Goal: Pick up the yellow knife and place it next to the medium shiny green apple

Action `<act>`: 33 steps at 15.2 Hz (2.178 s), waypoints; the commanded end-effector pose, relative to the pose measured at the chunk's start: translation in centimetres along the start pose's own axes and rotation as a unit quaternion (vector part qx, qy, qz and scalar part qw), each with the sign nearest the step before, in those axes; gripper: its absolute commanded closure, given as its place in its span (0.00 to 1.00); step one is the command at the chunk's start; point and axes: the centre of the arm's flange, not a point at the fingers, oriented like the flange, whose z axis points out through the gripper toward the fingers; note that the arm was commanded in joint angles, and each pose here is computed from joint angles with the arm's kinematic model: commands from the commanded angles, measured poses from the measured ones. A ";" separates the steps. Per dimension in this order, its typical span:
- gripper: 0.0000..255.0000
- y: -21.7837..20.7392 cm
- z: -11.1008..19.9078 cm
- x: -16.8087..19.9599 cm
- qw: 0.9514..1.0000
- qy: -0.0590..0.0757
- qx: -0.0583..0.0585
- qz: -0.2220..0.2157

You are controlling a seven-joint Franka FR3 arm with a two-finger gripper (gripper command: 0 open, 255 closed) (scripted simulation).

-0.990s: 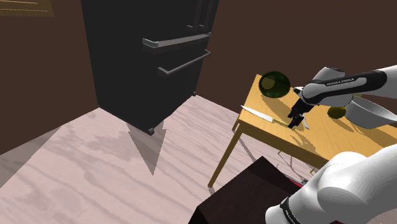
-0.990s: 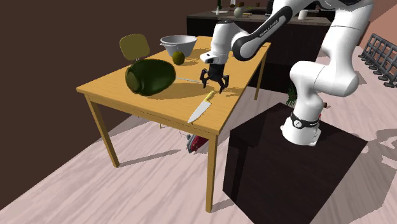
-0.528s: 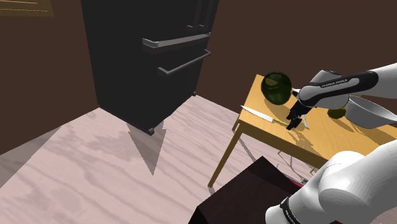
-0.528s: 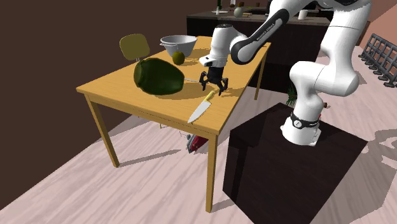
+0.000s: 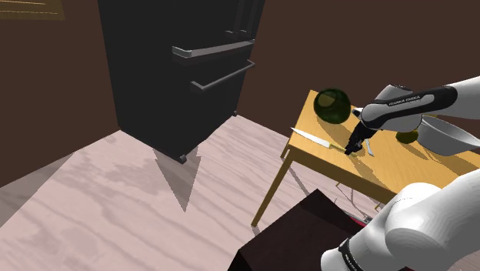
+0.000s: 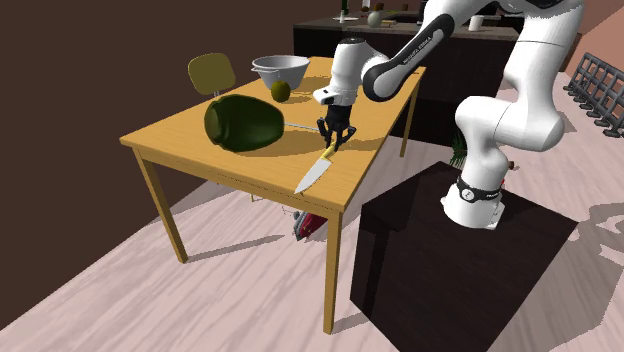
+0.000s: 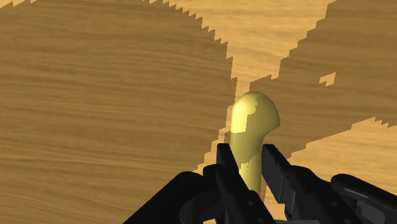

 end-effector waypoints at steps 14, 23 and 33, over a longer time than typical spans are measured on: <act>1.00 0.6 -4.7 0.0 1.000 0.000 0.000 0.000; 1.00 1.2 -9.4 -0.1 1.000 0.000 0.000 0.000; 1.00 1.9 -14.7 -0.1 1.000 0.000 0.000 0.000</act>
